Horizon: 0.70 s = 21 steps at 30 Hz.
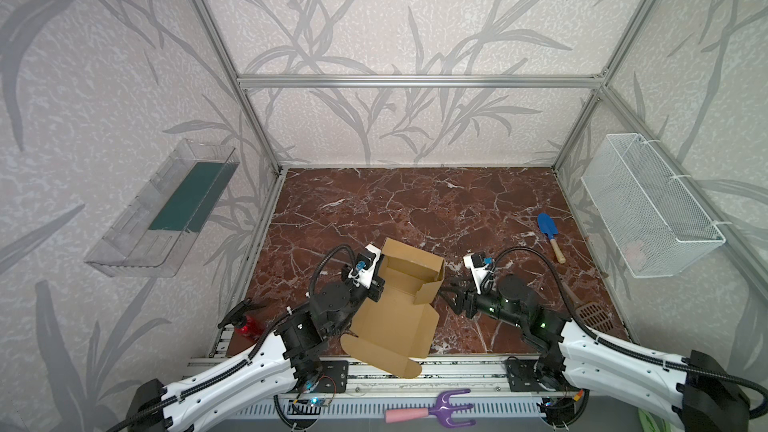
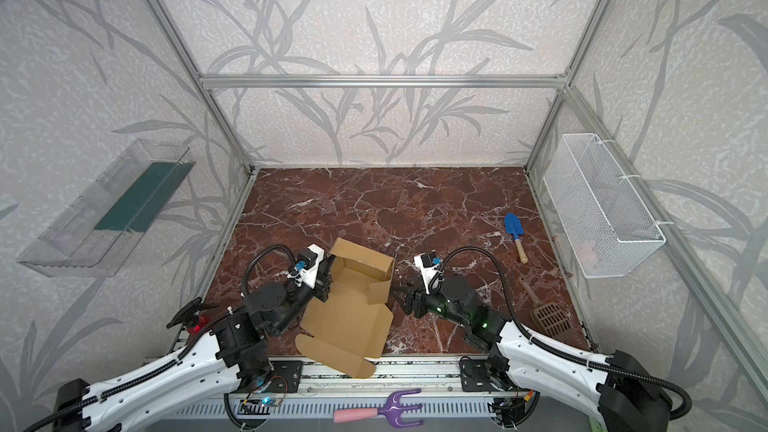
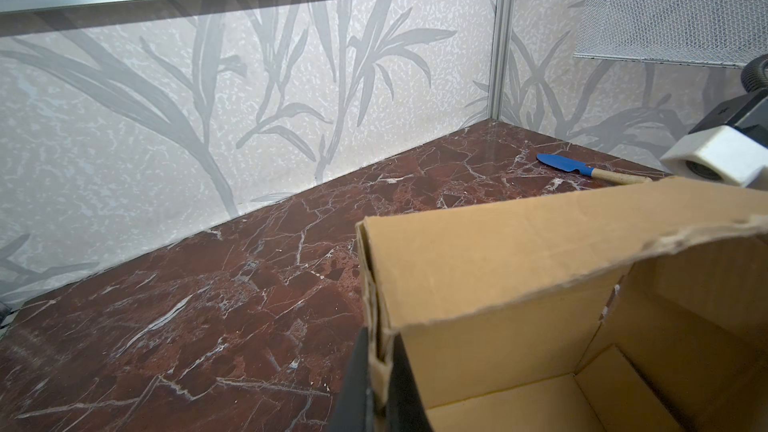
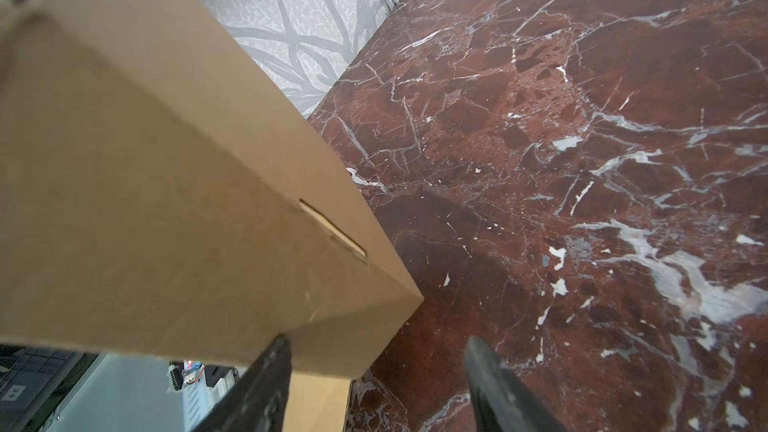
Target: Fold the paper box
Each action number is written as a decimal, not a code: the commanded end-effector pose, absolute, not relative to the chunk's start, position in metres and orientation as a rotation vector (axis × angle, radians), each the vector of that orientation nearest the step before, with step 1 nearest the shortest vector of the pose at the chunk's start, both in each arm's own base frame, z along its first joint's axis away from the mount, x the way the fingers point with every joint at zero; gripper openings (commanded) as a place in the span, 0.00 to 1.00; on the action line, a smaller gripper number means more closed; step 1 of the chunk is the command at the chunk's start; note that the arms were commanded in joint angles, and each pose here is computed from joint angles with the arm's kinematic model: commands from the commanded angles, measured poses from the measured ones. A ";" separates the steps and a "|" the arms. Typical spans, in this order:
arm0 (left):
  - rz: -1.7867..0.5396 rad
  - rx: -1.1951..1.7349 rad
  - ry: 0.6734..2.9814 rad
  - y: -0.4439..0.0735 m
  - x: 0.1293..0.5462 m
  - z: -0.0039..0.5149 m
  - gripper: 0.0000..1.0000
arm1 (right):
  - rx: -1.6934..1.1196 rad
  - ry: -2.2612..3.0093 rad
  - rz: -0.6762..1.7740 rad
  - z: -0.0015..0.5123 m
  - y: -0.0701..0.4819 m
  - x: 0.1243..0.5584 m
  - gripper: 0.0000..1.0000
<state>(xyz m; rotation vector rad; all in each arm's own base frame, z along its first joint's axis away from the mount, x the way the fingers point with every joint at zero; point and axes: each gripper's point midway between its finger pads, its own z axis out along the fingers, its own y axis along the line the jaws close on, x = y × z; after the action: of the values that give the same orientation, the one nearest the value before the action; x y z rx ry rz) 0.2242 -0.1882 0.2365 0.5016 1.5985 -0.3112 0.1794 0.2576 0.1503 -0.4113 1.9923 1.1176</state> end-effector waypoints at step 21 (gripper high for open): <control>-0.296 0.521 1.598 -0.193 0.226 0.234 0.00 | -0.488 1.867 1.074 0.180 0.285 0.186 0.66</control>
<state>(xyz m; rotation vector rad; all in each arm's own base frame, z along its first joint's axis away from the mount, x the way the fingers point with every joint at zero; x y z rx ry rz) 0.2268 -0.1898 0.2285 0.5123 1.6222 -0.2862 0.1802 0.2736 0.1426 -0.4802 1.9944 1.0537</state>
